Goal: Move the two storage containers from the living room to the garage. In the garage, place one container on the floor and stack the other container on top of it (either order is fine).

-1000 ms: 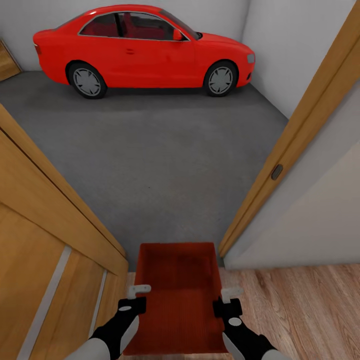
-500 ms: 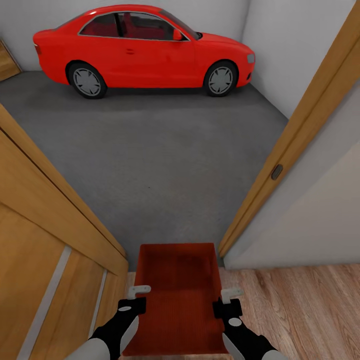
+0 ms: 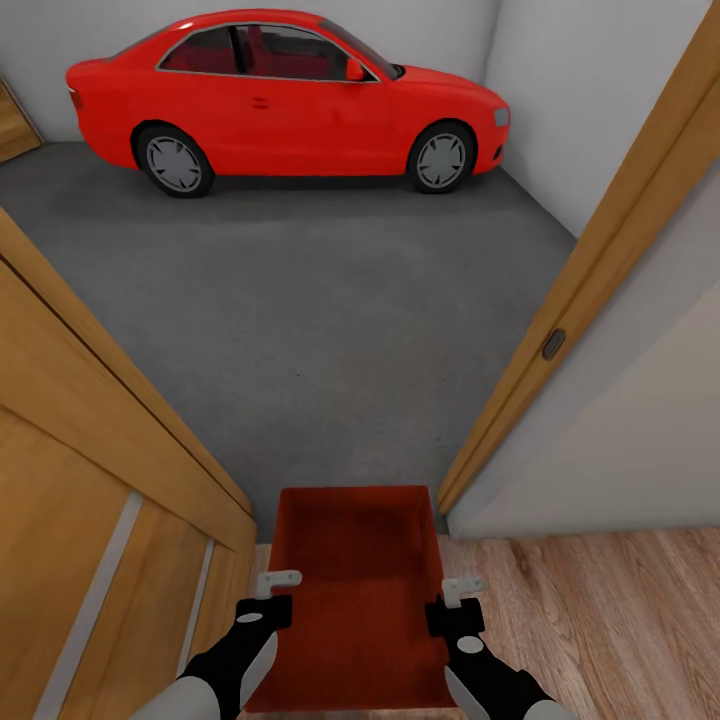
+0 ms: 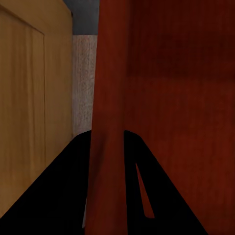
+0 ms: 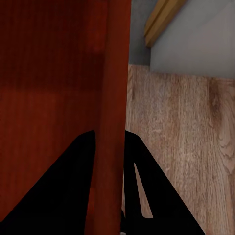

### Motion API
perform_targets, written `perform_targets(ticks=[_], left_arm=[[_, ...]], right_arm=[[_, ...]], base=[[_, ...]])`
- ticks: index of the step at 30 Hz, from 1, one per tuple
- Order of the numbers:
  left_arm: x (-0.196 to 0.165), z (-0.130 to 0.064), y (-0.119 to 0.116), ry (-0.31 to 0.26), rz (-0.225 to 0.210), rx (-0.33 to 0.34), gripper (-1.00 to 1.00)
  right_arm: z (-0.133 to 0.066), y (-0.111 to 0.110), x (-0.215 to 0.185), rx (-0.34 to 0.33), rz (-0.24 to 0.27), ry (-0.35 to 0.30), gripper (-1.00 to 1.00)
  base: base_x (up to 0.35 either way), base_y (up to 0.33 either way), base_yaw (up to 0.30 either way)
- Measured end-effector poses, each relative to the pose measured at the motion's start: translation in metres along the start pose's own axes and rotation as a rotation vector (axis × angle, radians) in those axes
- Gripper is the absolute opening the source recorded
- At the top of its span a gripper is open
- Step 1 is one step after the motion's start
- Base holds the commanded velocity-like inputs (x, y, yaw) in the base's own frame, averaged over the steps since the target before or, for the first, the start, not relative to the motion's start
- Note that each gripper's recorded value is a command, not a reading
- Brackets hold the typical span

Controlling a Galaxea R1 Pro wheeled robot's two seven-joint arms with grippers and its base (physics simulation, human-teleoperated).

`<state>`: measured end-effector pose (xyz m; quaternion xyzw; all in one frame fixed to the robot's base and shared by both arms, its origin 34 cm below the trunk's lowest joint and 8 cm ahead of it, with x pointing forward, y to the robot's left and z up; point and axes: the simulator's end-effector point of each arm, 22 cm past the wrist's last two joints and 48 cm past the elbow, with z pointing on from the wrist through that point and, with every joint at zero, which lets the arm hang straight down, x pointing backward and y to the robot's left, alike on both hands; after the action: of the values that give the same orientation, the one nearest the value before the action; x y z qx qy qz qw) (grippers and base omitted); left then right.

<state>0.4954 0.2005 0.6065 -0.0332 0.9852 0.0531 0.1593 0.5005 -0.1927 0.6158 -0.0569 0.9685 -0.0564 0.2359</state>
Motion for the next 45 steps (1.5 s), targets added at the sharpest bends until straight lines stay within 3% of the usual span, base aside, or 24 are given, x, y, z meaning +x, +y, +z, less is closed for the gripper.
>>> perform_targets(ticks=[18,27,35,45], left_arm=[[-0.0031,-0.0003,-0.0006,-0.006,-0.002,0.001,-1.00],[-0.0039,-0.0006,-0.0005,-0.008,-0.002,0.001,-1.00],[-0.0046,-0.0002,-0.0001,-0.008,-0.002,0.001,-1.00],[-0.0028,0.0010,0.0000,-0.004,-0.002,0.001,-1.00]], right_arm=[[0.0002,-0.0008,-0.0027,0.000,0.002,-0.006,-1.00],[-0.0001,-0.0008,-0.0034,0.000,0.002,-0.008,-1.00],[0.0000,-0.0004,-0.0040,0.005,0.001,-0.008,-1.00],[0.0006,-0.0001,-0.0027,0.007,-0.003,-0.005,-1.00]], base=[[0.003,0.000,0.000],[0.274,0.000,0.000],[0.029,0.000,0.002],[0.000,0.000,0.118]])
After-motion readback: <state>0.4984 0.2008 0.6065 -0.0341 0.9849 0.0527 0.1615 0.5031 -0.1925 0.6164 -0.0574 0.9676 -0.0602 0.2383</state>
